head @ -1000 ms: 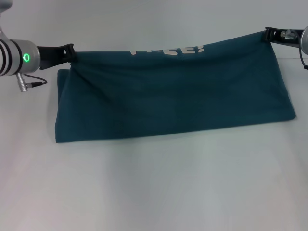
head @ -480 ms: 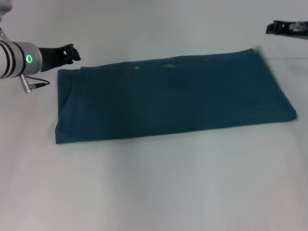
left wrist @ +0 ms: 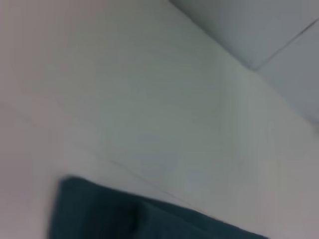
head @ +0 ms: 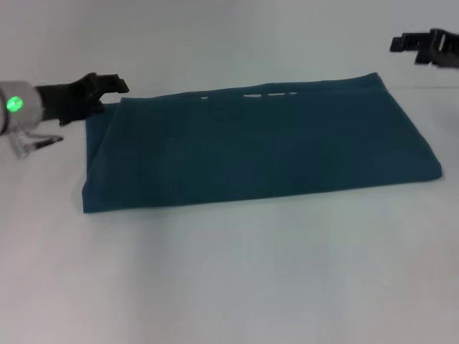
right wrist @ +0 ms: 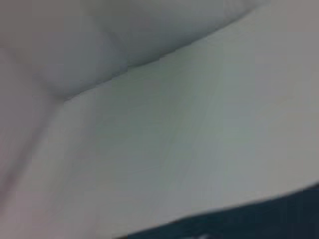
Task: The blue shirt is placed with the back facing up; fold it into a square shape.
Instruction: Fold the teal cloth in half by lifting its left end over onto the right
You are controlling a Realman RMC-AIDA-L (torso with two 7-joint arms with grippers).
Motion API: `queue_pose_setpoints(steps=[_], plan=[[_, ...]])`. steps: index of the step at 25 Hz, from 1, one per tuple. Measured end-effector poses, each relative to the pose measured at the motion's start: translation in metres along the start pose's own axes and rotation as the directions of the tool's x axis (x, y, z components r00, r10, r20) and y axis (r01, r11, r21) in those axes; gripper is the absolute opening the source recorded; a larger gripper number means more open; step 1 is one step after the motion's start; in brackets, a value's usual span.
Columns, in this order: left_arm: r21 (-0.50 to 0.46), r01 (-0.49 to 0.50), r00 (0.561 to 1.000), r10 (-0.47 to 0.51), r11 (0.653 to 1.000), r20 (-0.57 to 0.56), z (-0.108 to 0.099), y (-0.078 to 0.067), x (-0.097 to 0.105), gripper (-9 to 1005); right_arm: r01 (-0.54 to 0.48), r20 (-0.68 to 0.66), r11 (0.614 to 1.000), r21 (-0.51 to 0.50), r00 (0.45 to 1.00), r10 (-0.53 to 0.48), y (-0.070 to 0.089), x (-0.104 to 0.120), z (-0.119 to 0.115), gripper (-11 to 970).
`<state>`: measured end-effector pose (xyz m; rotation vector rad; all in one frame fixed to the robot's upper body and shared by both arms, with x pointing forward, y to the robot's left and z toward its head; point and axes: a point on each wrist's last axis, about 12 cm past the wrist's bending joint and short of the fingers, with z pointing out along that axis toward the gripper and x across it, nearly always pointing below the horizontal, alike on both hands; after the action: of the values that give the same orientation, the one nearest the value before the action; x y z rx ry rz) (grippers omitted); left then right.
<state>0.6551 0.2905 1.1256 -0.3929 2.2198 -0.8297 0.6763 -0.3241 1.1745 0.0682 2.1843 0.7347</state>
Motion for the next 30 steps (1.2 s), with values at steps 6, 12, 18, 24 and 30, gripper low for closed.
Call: queue_pose_setpoints(steps=[6,12,18,24,30], plan=[[0.243,0.216,0.976,-0.209,0.946,-0.054,-0.054,0.038,0.027,706,-0.194,-0.067,0.932,-0.308,0.981,0.182,-0.025,0.061,-0.054,773],[0.302,0.411,0.912,-0.392,0.86,-0.125,-0.099,0.077,0.064,750,-0.279,-0.091,0.871,-0.403,0.96,0.266,-0.043,0.109,-0.09,797],[0.25,0.55,0.835,-0.529,0.797,-0.153,-0.105,0.095,0.095,752,-0.281,-0.102,0.869,-0.408,0.96,0.262,-0.049,0.124,-0.096,794],[0.154,0.616,0.787,-0.602,0.772,-0.135,-0.081,0.1,0.108,753,-0.265,-0.1,0.87,-0.417,0.964,0.245,-0.046,0.119,-0.092,792],[0.091,0.633,0.773,-0.623,0.769,-0.114,-0.067,0.101,0.111,752,-0.262,-0.095,0.872,-0.414,0.965,0.245,-0.046,0.118,-0.091,790]])
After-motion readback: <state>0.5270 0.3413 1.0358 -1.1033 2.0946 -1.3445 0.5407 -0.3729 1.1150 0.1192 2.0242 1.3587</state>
